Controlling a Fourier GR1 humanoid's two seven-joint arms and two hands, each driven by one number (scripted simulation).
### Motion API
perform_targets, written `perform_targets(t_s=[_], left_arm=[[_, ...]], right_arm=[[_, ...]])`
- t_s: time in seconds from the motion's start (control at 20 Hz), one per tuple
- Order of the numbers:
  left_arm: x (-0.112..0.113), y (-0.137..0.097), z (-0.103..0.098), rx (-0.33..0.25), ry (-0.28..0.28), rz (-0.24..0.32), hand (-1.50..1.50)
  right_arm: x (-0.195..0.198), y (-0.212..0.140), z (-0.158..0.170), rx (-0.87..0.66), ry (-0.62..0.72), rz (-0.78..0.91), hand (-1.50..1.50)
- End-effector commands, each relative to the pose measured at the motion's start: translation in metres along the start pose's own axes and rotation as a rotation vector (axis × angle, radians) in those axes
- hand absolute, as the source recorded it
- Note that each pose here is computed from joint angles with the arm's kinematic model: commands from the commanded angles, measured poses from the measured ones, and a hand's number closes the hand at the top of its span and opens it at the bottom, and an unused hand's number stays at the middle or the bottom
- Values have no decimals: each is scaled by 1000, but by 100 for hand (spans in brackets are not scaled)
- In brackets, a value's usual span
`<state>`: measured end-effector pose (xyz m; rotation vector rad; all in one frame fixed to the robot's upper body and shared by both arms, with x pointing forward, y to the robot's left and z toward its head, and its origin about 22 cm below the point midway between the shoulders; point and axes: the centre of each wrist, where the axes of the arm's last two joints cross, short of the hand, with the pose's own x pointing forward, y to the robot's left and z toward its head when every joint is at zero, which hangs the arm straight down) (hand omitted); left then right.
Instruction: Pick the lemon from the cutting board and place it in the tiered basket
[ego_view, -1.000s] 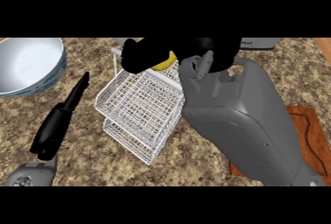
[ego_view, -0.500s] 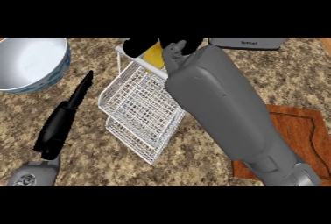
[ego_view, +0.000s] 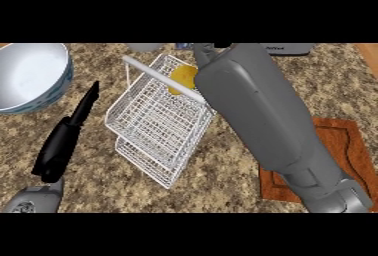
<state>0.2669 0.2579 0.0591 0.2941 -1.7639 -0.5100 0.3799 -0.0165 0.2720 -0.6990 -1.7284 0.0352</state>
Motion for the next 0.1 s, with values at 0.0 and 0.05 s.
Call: perform_targets(t_s=[0.0, 0.05], left_arm=[[-4, 3, 12, 16, 35, 9, 0], [-11, -1, 14, 21, 32, -4, 0]], right_arm=[[0, -25, -21, -217, 71, -56, -150], [-12, -38, -26, -228, 112, -67, -150]])
